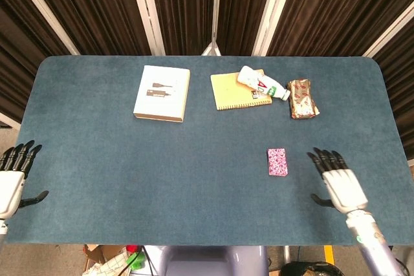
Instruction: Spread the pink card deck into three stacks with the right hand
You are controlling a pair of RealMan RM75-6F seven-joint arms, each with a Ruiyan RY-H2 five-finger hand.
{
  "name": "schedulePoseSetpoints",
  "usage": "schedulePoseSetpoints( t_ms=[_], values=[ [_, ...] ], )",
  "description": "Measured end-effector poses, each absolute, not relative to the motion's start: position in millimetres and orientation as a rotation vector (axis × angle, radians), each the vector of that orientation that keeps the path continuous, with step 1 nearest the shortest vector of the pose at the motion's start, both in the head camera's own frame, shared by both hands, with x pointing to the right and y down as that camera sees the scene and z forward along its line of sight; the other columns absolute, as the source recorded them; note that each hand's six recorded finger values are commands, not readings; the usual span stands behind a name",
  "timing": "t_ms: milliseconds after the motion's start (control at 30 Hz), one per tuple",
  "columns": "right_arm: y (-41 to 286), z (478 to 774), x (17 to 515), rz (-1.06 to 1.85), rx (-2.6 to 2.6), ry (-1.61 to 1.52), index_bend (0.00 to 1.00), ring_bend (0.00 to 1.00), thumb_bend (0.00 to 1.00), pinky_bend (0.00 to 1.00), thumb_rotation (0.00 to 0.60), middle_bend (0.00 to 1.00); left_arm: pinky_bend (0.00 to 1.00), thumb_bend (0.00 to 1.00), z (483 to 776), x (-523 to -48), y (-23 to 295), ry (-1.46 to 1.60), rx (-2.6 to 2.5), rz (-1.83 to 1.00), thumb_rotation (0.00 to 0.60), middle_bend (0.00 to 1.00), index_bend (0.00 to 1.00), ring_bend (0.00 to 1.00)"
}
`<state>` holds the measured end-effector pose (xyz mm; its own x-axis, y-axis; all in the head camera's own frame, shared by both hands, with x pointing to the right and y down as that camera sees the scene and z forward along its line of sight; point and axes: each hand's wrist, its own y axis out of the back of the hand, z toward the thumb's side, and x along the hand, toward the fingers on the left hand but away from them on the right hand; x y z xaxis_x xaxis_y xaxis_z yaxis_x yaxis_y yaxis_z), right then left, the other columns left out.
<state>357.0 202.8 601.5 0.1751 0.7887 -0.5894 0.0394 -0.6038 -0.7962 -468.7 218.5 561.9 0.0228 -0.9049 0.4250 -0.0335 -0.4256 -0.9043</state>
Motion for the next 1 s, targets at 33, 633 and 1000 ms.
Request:
schedulePoseSetpoints(
  t_ms=[33, 633, 1000],
  values=[
    [200, 604, 352, 1.488, -1.822, -0.778, 0.0, 0.0, 0.24, 0.0, 0.6, 0.0, 0.0, 0.02, 562, -468, 218, 0.981, -1.563, -1.493, 0.6, 0.0, 0.0, 0.0],
    [166, 663, 283, 1.587, -1.924, -0.663, 0.0, 0.0, 0.24, 0.0, 0.6, 0.0, 0.0, 0.02, 564, -470, 219, 0.981, -1.583, -1.507, 0.6, 0.0, 0.0, 0.0],
    [160, 686, 270, 1.664, -1.917, -0.605, 0.06, 0.0, 0.24, 0.0, 0.6, 0.0, 0.0, 0.02, 564, -470, 219, 0.98, -1.592, -1.516, 0.6, 0.0, 0.0, 0.0]
  ],
)
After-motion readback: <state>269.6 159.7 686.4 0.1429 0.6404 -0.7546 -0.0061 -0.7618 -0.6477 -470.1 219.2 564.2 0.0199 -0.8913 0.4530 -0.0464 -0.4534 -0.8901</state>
